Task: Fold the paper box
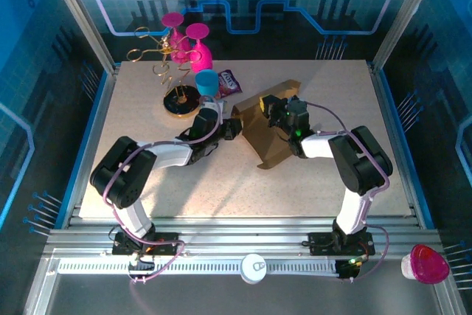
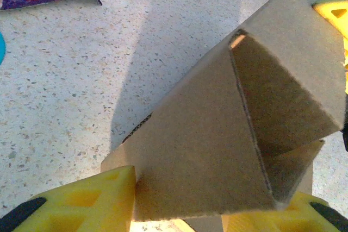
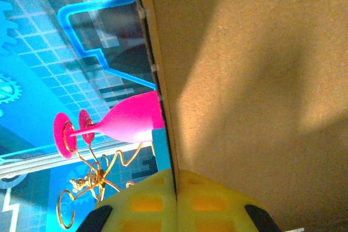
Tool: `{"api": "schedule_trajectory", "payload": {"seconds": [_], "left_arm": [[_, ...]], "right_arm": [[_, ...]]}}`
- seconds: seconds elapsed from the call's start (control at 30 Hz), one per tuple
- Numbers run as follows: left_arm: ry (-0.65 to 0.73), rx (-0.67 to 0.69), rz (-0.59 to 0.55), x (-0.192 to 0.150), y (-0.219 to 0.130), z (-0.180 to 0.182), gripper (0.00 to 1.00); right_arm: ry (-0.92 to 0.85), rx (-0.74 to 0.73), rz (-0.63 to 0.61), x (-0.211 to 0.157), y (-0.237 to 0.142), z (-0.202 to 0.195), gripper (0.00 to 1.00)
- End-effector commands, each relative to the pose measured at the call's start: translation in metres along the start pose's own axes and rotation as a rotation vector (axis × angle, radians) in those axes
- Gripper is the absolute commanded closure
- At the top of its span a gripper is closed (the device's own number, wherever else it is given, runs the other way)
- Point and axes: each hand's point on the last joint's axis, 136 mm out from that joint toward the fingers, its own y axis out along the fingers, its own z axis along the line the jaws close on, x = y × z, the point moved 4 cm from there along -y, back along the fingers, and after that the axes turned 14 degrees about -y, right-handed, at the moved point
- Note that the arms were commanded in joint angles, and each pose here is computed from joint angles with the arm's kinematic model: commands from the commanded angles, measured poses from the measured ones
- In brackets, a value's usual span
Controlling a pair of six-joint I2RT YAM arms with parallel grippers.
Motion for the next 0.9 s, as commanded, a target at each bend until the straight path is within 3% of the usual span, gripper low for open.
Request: {"api": "schedule_trajectory", "payload": {"seconds": [0.0, 0.17, 0.4, 0.87], "left_arm": [[-0.027, -0.115, -0.095, 0.035, -0.001, -0.030, 0.58], [-0.043, -0.103, -0.124, 0.046, 0.003, -0.028, 0.60], [-0.055, -0.104, -0.067, 0.036, 0.018, -0.023, 0.62], [-0.052, -0.021, -0.078, 0.016, 0.034, -0.002, 0.59]], "right_arm": [[0.028, -0.044, 0.055, -0.019, -0.002, 0.010, 1.00], [0.057, -0.101, 0.076, -0.022, -0.002, 0.021, 1.00], [0.049, -0.107, 0.073, -0.021, -0.001, 0.020, 1.00], [-0.057, 0.022, -0.006, -0.024, -0.006, 0.000, 1.00]]}}
